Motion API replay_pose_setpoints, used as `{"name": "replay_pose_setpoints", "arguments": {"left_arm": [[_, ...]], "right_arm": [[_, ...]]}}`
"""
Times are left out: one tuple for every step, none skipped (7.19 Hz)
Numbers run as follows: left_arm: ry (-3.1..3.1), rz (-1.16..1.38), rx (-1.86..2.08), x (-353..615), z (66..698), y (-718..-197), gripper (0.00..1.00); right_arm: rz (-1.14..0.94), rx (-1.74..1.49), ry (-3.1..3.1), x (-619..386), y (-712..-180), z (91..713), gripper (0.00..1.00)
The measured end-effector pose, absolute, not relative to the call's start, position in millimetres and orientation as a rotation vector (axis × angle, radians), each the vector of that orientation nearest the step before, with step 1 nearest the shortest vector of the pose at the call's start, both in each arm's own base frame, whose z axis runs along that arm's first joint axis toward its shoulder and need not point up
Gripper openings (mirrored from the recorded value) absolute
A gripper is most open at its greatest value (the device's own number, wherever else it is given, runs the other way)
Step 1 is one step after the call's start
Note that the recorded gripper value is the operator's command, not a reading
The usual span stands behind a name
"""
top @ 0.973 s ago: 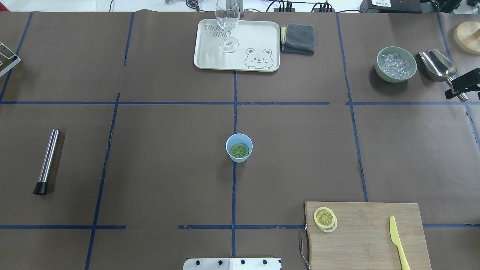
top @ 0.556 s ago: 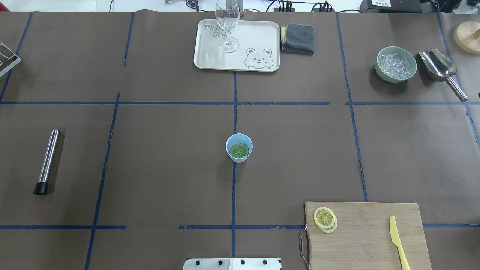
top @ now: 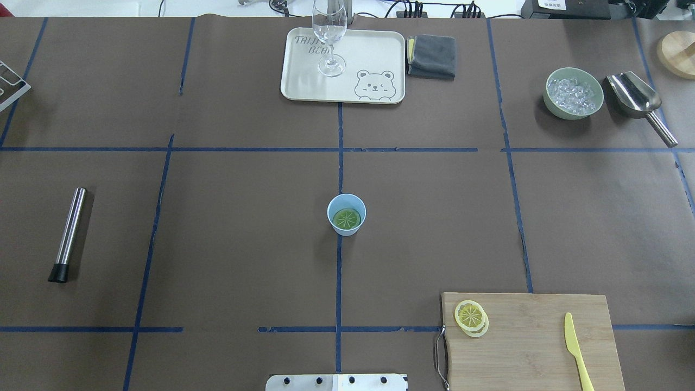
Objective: Squeeze lemon into cup
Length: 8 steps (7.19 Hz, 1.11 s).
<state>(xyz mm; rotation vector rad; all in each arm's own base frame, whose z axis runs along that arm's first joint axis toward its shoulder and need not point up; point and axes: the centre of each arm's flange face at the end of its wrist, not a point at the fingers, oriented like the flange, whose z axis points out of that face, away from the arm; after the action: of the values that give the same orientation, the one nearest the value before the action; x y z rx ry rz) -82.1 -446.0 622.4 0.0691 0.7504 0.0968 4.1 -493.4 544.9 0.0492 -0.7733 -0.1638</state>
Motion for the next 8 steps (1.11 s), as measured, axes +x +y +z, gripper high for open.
{"name": "replay_pose_setpoints", "arguments": {"left_arm": [[0.753, 0.094, 0.043, -81.7, 616.6, -441.0, 1.0], [0.756, 0.098, 0.031, -80.7, 615.6, -438.8, 1.0], [0.757, 0.116, 0.032, -80.3, 616.4, -438.3, 1.0], [0.758, 0.156, 0.035, -80.1, 623.7, -437.3, 1.0], [0.763, 0.191, 0.029, -79.6, 635.4, -436.2, 1.0], [0.769, 0.207, 0.022, -79.1, 643.4, -435.4, 1.0], [0.771, 0.214, 0.022, -78.8, 645.1, -435.3, 1.0], [0.771, 0.218, 0.025, -78.7, 644.5, -435.5, 1.0]], "right_arm": [[-0.168, 0.051, -0.773, 4.2, -493.3, 545.0, 1.0], [-0.171, 0.055, -0.773, 4.3, -493.8, 543.5, 1.0], [-0.174, 0.058, -0.773, 3.6, -494.6, 541.6, 1.0], [-0.177, 0.06, -0.77, 2.8, -495.4, 540.8, 1.0], [-0.178, 0.061, -0.763, 2.8, -495.8, 540.8, 1.0], [-0.178, 0.062, -0.76, 2.8, -496.3, 540.6, 1.0], [-0.179, 0.062, -0.758, 2.7, -496.7, 540.6, 1.0], [-0.178, 0.063, -0.758, 2.8, -496.4, 540.3, 1.0]]}}
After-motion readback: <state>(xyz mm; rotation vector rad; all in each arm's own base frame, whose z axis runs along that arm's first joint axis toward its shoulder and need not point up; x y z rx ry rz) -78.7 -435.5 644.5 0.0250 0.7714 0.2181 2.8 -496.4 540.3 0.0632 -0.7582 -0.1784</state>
